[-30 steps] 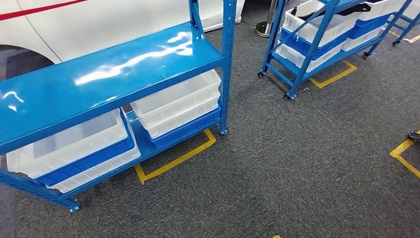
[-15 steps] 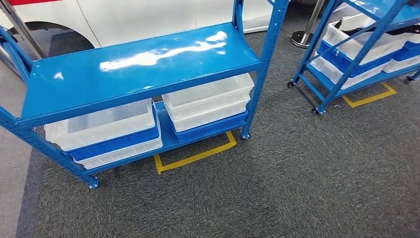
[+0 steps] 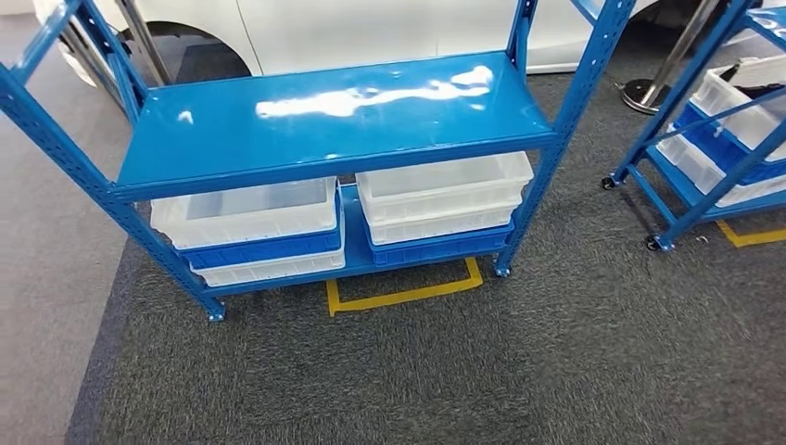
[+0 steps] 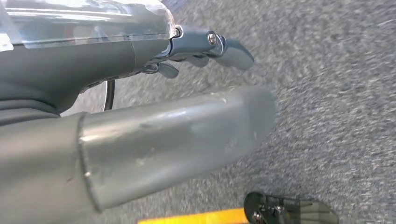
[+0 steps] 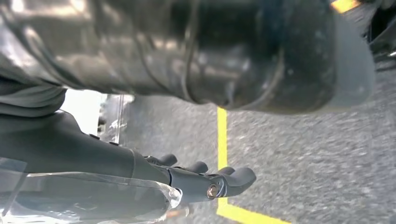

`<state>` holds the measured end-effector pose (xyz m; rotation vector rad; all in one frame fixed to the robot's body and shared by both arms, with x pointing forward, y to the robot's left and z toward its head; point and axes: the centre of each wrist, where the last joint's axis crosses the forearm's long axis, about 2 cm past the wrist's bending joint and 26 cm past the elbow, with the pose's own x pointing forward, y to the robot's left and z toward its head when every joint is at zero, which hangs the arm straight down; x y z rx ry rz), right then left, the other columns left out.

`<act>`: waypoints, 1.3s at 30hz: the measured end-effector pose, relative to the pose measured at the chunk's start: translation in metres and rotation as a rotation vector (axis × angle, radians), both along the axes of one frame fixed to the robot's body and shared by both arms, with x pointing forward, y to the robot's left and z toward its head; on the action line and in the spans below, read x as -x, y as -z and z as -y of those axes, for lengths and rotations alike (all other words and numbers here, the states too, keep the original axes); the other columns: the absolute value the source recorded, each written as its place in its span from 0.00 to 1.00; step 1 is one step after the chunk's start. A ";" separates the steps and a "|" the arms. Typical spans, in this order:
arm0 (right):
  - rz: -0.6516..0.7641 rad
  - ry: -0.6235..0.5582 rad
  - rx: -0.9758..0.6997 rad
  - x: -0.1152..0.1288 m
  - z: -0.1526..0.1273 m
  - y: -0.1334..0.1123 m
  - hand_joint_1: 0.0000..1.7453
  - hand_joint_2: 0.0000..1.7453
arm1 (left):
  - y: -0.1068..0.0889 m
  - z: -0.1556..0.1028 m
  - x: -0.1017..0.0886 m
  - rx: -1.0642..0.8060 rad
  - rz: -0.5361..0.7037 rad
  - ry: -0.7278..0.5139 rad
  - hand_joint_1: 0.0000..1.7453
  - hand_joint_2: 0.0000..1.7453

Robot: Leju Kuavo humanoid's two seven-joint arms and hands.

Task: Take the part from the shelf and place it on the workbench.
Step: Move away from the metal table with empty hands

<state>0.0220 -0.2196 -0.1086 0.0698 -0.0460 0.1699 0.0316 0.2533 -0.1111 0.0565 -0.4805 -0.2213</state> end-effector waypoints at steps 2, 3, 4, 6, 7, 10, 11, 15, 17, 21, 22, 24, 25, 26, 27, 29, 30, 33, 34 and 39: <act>-0.004 -0.001 0.001 0.002 0.000 0.000 0.00 0.00 | 0.000 0.000 -0.001 0.001 0.002 -0.003 0.00 0.00; -0.006 0.000 0.000 0.003 0.000 0.000 0.00 0.00 | 0.000 0.000 -0.002 0.001 0.004 -0.003 0.00 0.00; -0.007 0.000 0.000 0.004 0.000 0.000 0.00 0.00 | 0.000 0.000 -0.002 0.001 0.004 -0.004 0.00 0.00; -0.007 0.000 0.000 0.004 0.000 0.000 0.00 0.00 | 0.000 0.000 -0.001 0.001 0.001 -0.004 0.00 0.00; -0.006 0.000 0.000 0.003 0.000 0.000 0.00 0.00 | 0.000 0.000 0.000 0.001 0.000 -0.004 0.00 0.00; -0.005 -0.002 0.000 0.003 0.000 0.000 0.00 0.00 | 0.000 0.000 -0.002 0.000 0.003 -0.005 0.00 0.00; -0.004 -0.003 0.000 0.002 0.000 0.000 0.00 0.00 | 0.000 0.000 -0.002 0.000 0.003 -0.005 0.00 0.00; 0.015 -0.001 0.015 -0.002 0.001 0.000 0.00 0.00 | 0.000 0.000 0.001 0.000 -0.001 -0.005 0.00 0.00; 0.020 0.001 0.028 0.000 0.001 0.000 0.00 0.00 | 0.000 0.000 -0.001 -0.001 0.003 -0.006 0.00 0.00; 0.020 0.002 0.055 0.004 0.001 0.000 0.00 0.25 | 0.000 0.000 -0.002 -0.006 0.004 -0.008 0.00 0.00; 0.021 0.002 0.061 0.004 0.002 0.000 0.00 0.50 | 0.000 0.001 -0.002 -0.006 0.002 -0.008 0.00 0.00; 0.021 0.001 0.070 0.004 0.002 0.000 0.00 1.00 | 0.000 0.002 -0.001 -0.004 0.000 -0.010 0.00 0.00; 0.022 0.001 0.074 0.004 0.002 0.000 0.00 1.00 | 0.000 0.003 -0.001 -0.003 -0.001 -0.011 0.00 0.00; 0.024 0.001 0.077 0.003 0.002 0.000 0.00 1.00 | 0.000 0.003 -0.001 -0.002 -0.002 -0.012 0.00 0.00; 0.025 0.001 0.080 0.003 0.002 0.000 0.00 1.00 | 0.000 0.003 -0.001 -0.002 -0.003 -0.012 0.00 0.00; 0.027 0.001 0.082 0.002 0.002 0.000 0.00 1.00 | 0.000 0.003 -0.001 -0.002 -0.004 -0.013 0.00 0.00; 0.027 0.002 0.082 0.002 0.001 0.000 0.00 1.00 | 0.000 0.003 -0.001 -0.003 -0.004 -0.014 0.00 0.00; 0.026 0.003 0.081 0.002 0.001 0.000 0.00 1.00 | 0.000 0.004 -0.001 -0.003 -0.003 -0.019 0.00 0.00; 0.025 0.003 0.081 0.002 0.001 0.000 0.00 1.00 | 0.000 0.004 -0.001 -0.002 -0.004 -0.022 0.00 0.00; 0.015 0.010 0.077 0.004 0.000 0.000 0.00 1.00 | 0.000 0.003 0.002 0.006 -0.010 -0.031 0.00 0.00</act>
